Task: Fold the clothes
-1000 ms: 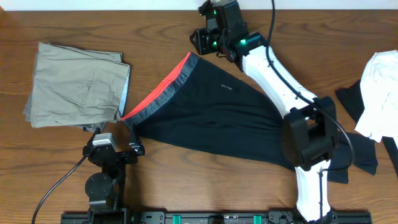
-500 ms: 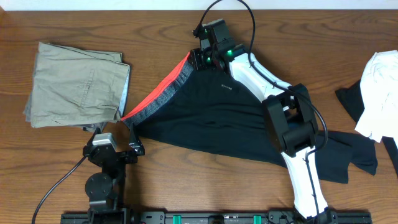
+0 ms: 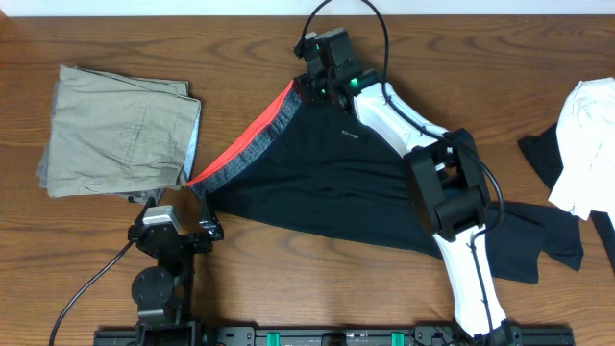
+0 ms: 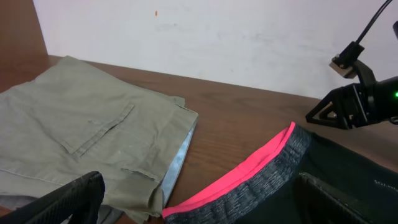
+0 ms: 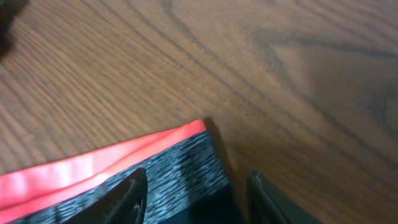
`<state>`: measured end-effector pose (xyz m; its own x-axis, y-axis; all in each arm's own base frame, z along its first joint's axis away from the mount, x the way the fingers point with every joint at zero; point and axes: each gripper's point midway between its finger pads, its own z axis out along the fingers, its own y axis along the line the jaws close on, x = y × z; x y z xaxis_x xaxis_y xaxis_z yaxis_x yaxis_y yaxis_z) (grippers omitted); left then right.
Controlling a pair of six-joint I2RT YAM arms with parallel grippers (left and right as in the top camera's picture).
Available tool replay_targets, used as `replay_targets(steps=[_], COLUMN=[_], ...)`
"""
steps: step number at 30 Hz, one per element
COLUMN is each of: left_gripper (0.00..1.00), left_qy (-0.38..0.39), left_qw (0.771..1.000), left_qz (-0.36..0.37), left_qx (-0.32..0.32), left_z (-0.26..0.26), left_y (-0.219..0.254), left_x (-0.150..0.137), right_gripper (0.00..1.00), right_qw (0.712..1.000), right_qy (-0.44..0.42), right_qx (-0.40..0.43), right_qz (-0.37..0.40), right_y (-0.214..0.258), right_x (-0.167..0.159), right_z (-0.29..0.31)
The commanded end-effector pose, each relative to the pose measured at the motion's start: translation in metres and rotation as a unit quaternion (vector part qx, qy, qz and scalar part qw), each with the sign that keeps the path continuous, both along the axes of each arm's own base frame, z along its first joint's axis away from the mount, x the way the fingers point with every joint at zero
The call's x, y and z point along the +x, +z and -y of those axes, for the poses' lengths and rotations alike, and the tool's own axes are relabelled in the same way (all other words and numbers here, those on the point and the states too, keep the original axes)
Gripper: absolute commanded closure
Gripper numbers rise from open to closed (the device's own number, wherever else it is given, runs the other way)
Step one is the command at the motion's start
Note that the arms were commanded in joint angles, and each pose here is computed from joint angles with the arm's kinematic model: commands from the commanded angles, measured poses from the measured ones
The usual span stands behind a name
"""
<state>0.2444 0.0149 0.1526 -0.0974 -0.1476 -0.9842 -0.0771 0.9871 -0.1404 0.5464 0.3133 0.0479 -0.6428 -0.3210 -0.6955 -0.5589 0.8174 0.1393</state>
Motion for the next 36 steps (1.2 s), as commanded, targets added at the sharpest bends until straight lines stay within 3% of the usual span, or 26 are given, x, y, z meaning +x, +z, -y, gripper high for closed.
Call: replay_targets(steps=[1,9,15,21,25,28,36], left_gripper=[0.02,0.02,0.02,0.02,0.02,0.02,0.02], left_qy=[0.010,0.010,0.010,0.010,0.010,0.010,0.010], left_qw=[1.000,1.000,1.000,1.000,1.000,1.000,1.000], left_qz=[-0.026,-0.027,-0.027,-0.027,-0.027,-0.027,-0.026], left_qx=[-0.003,-0.003,-0.003,-0.003,-0.003,-0.003,-0.003], left_z=[-0.004,-0.004,-0.004,-0.004,-0.004,-0.004,-0.004], left_y=[-0.017,-0.017,-0.017,-0.017,-0.017,-0.017,-0.017], left_x=[-0.001,-0.001,-0.001,-0.001,-0.001,-0.001,-0.001], right_gripper=[0.50,0.52,0.69,0.69,0.92,0.99,0.96], right_qw=[1.000,0.999,0.999,0.998,0.998,0.998,0.999], right_qy=[0.017,0.044,0.050,0.057,0.059,0.059,0.043], right_qx=[-0.023,-0.002,-0.004,-0.007,-0.009,-0.006,-0.008], right_qz=[0.010,0.000,-0.004,-0.010,-0.015,-0.008,0.030], right_y=[-0.019,-0.030,-0.034,-0.040,-0.045,-0.042,-0.014], right_x=[0.003,-0.003,-0.008,-0.015,-0.017,-0.014,0.004], right_z=[0.000,-0.014,-0.020,-0.027,-0.028,-0.029,-0.027])
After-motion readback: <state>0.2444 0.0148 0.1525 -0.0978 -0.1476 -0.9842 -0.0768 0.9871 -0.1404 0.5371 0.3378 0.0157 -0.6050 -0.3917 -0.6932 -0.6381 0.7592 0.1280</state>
